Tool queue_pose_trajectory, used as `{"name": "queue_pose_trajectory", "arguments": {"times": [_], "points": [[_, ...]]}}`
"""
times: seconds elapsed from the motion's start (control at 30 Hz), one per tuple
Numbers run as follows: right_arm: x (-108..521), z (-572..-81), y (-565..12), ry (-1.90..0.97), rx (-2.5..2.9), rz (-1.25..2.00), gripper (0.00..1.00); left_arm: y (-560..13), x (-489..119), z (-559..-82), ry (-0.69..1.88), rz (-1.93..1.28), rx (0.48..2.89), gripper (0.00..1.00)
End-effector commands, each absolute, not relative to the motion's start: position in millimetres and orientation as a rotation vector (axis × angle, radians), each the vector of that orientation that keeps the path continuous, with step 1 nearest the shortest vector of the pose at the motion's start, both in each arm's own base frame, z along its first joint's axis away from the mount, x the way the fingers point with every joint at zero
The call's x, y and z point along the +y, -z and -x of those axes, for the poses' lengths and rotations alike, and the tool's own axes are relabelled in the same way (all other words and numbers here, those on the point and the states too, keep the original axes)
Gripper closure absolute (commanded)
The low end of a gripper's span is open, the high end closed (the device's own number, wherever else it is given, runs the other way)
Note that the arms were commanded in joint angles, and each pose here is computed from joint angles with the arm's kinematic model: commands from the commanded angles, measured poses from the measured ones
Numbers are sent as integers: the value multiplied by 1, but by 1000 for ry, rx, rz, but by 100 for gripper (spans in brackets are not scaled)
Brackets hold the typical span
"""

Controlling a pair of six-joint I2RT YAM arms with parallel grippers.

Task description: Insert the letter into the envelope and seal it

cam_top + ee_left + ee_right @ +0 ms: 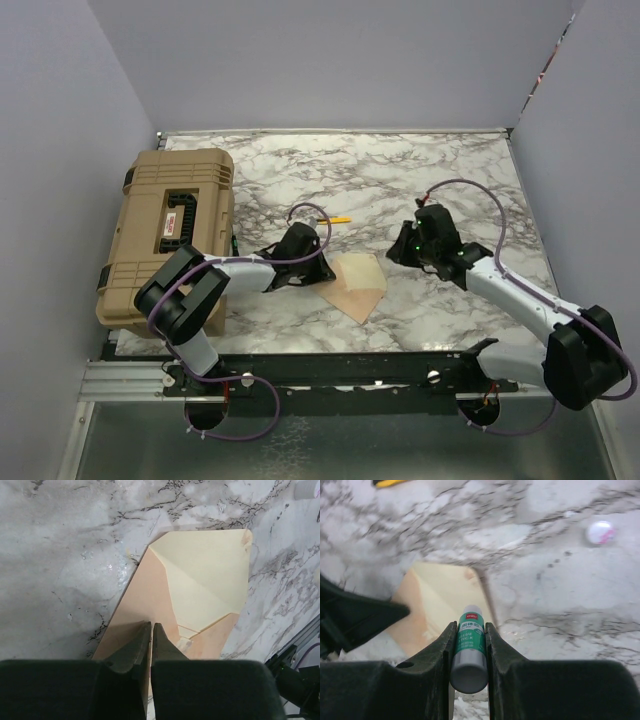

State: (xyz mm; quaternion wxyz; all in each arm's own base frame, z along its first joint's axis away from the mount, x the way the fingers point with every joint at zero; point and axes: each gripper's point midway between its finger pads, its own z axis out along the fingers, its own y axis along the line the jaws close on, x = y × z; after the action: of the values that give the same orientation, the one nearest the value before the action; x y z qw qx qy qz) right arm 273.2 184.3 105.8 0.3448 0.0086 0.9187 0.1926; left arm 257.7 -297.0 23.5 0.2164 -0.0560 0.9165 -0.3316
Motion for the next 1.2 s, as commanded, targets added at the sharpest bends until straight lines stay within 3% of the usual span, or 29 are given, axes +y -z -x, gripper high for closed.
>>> {"name": "queue_pose_trajectory", "arguments": {"times": [0.0,0.2,0.5,0.6,0.97,1.17], "points": [[164,-291,-98,-605,2374,-224,99,-19,-289,-249,848,65,2605,92],[148,-313,-85,-683,2355,-390,99,-31,-299,-255,892,-33,2575,80],[133,-325,-53,-871,2329,-614,88,-59,-311,-260,960,-154,2495,59],[131,-324,-42,-870,2342,-671,84,-59,-309,-256,959,-192,2499,56],[100,-313,-23,-698,2350,-870,36,-76,-296,-247,907,-310,2491,42],[70,-291,-33,-478,2370,-936,28,-85,-286,-241,876,-330,2495,42]]}}
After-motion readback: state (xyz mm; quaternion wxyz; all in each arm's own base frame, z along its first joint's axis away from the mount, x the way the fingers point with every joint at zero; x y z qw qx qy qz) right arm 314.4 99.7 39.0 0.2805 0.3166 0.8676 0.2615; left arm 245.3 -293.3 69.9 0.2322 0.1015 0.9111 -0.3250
